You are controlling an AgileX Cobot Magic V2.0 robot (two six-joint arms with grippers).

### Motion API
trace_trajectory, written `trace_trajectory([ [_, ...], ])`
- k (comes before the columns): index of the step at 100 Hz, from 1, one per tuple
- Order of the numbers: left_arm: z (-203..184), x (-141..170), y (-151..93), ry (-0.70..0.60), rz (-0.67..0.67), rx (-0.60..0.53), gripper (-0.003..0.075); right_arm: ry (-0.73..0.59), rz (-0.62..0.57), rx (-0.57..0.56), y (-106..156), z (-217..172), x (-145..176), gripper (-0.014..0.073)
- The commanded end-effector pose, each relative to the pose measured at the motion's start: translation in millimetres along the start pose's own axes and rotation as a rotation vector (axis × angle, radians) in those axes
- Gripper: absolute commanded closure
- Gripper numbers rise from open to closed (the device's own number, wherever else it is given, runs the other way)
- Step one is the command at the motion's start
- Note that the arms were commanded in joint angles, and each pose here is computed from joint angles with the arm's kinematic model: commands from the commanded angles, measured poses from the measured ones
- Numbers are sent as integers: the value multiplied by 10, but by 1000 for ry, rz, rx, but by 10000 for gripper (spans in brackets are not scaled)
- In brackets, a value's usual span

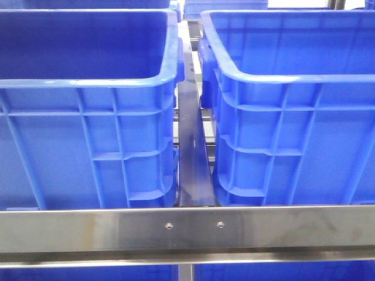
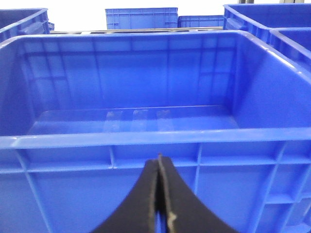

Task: Pick red and yellow buttons and place in box
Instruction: 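Lower the left gripper into the button bin toward a red button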

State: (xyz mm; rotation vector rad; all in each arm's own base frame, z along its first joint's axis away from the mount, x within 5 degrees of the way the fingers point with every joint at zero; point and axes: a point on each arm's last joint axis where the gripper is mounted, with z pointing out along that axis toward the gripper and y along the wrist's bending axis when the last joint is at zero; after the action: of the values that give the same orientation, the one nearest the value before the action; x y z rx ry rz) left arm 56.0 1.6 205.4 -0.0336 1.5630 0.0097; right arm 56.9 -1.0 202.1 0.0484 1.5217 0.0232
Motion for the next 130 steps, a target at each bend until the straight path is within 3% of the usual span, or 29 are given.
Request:
trace_trajectory([
  [1, -4, 82, 2, -63, -20, -1, 740, -124, -14, -5, 9, -31, -145, 664],
  [26, -13, 12, 1, -99, -20, 0, 740, -124, -14, -5, 9, -31, -145, 664],
  [50, -100, -376, -5, -157, -20, 1, 740, -124, -14, -5, 9, -31, -145, 664],
  [90, -98, -777, -8, 94, -7, -8, 740, -124, -14, -5, 9, -31, -145, 664],
  [130, 353, -1159, -4, 379, 37, -14, 739, -124, -14, -5, 9, -31, -145, 664],
])
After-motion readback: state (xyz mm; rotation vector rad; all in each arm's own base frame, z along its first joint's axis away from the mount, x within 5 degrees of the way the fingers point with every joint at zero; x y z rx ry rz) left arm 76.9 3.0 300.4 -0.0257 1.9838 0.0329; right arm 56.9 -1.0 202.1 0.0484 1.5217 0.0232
